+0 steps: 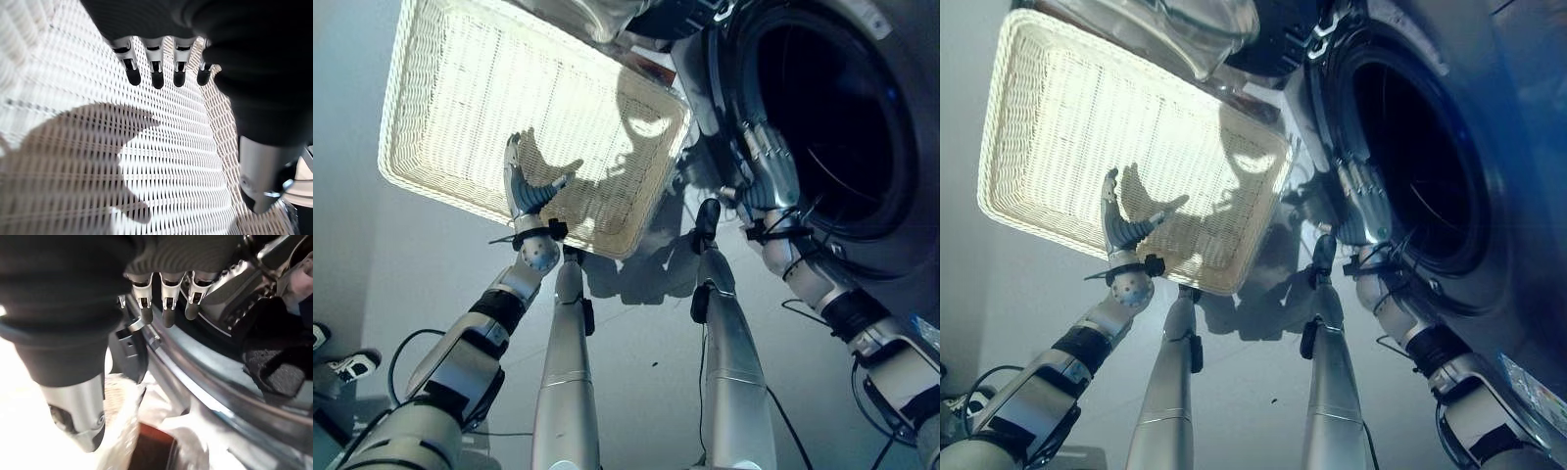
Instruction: Put the clothes into the washing machine.
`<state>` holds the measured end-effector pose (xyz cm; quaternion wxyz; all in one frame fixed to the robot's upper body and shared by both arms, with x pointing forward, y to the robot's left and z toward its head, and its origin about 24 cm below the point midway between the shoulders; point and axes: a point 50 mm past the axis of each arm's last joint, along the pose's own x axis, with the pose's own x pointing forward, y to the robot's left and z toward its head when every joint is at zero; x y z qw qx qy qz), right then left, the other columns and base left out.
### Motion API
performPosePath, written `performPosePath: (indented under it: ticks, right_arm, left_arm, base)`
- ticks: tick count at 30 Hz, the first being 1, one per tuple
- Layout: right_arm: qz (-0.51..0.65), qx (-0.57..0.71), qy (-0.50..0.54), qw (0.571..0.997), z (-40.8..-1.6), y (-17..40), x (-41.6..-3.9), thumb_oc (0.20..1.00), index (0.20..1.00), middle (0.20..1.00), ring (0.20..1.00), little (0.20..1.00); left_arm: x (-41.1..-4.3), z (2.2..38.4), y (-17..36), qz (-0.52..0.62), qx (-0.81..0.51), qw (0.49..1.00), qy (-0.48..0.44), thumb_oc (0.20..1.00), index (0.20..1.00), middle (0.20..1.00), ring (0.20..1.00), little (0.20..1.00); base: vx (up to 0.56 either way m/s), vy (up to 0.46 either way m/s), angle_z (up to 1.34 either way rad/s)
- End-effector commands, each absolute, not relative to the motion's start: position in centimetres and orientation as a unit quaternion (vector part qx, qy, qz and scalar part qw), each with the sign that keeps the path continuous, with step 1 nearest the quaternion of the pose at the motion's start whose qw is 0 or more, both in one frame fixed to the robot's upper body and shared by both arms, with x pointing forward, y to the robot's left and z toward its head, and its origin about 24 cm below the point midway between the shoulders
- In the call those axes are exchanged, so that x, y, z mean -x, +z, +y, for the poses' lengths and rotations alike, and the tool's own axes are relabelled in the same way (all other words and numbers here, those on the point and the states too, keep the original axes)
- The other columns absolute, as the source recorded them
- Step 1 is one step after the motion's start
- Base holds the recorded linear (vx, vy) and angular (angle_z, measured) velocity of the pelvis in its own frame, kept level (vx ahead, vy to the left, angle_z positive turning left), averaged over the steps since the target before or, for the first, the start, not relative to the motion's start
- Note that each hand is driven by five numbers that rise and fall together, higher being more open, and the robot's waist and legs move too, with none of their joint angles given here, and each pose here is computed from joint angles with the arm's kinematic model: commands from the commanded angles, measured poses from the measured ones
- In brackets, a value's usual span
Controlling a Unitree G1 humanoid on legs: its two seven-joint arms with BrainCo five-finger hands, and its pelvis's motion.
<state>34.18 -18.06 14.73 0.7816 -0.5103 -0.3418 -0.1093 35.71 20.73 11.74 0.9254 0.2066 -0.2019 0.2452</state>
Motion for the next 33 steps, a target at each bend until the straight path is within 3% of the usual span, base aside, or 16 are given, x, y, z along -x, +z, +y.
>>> performPosePath:
  ticks: [1, 8, 14, 19, 24, 25, 29, 33]
  right_arm:
    - [-0.376, 0.488, -0.042, 0.787, -16.4, 14.2, -32.8, 1.0, 1.0, 1.0, 1.0, 1.0]
    - [-0.291, 0.463, 0.014, 0.837, -16.4, 9.1, -31.2, 1.0, 1.0, 1.0, 1.0, 1.0]
    - [-0.102, 0.419, 0.003, 0.902, -19.5, 1.5, -27.6, 1.0, 1.0, 1.0, 1.0, 1.0]
    - [0.086, 0.375, -0.026, 0.923, -22.1, -4.4, -24.0, 1.0, 1.0, 1.0, 1.0, 1.0]
    - [0.302, 0.306, -0.021, 0.903, -24.2, -10.5, -18.4, 1.0, 1.0, 1.0, 1.0, 1.0]
    - [0.382, 0.275, -0.018, 0.882, -24.6, -12.4, -15.9, 1.0, 1.0, 1.0, 1.0, 1.0]
    - [0.506, 0.203, -0.038, 0.837, -25.0, -14.8, -11.8, 1.0, 1.0, 1.0, 1.0, 1.0]
    - [0.557, 0.202, -0.041, 0.805, -25.4, -15.5, -9.5, 1.0, 1.0, 1.0, 1.0, 1.0]
  left_arm:
    - [-35.2, 20.9, 10.5, -0.184, -0.192, 0.932, 0.245, 1.0, 1.0, 1.0, 1.0, 1.0]
    - [-32.1, 22.4, 3.3, -0.051, -0.222, 0.955, 0.188, 1.0, 1.0, 1.0, 1.0, 1.0]
    - [-27.0, 22.8, -3.3, 0.072, -0.24, 0.96, 0.125, 1.0, 1.0, 1.0, 1.0, 1.0]
    - [-22.7, 23.8, -7.2, 0.172, -0.251, 0.949, 0.083, 1.0, 1.0, 1.0, 1.0, 1.0]
    - [-18.0, 24.7, -10.8, 0.299, -0.229, 0.925, 0.044, 1.0, 1.0, 1.0, 1.0, 1.0]
    - [-16.2, 24.9, -12.1, 0.358, -0.218, 0.907, 0.033, 1.0, 1.0, 1.0, 1.0, 1.0]
    - [-11.8, 25.8, -14.4, 0.491, -0.194, 0.849, 0.038, 1.0, 1.0, 1.0, 1.0, 1.0]
    - [-10.1, 25.8, -15.1, 0.532, -0.171, 0.829, 0.028, 1.0, 1.0, 1.0, 1.0, 1.0]
  base:
    - [-0.07, -0.008, -0.05]
    - [-0.05, 0.004, -0.07]
    - [0.09, 0.021, 0.06]
    - [0.14, 0.001, 0.11]
    - [0.19, -0.004, 0.05]
    - [0.18, -0.001, 0.09]
    - [0.12, 0.001, 0.05]
    - [0.07, 0.013, 0.02]
